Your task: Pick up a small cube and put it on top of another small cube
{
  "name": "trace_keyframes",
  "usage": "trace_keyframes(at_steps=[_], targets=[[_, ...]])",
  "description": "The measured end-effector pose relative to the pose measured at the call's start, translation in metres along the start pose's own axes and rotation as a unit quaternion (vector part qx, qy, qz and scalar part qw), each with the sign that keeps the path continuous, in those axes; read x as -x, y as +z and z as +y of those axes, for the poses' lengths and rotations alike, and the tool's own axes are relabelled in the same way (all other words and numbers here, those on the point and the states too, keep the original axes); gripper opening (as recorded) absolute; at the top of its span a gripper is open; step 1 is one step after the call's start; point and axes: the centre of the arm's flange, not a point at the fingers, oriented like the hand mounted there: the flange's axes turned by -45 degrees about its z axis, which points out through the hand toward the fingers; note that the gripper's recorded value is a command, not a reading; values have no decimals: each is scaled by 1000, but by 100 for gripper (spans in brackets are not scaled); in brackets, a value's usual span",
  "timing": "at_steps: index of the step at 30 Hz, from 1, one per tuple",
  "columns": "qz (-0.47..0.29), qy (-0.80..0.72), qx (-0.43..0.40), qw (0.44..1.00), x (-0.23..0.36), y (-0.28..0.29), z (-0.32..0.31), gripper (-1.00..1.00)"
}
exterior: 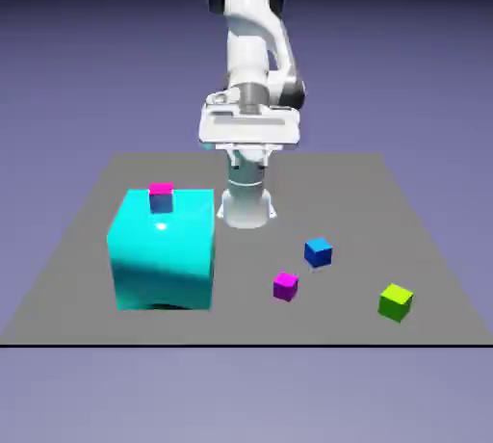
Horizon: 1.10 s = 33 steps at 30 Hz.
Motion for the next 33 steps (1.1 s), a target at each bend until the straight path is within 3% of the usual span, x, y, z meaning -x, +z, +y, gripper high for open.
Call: trace_keyframes(at_steps=[5, 10, 20, 26, 32, 33], targets=[[-146, 119, -15, 982, 48, 58, 2, 0], [-286, 235, -28, 929, 106, 102, -4, 0], [-520, 446, -46, 727, 226, 149, -42, 0], [-617, 551, -57, 560, 286, 155, -76, 0], [-617, 551, -57, 559, 325, 179, -109, 0], [-617, 551, -57, 560, 331, 182, -113, -100]])
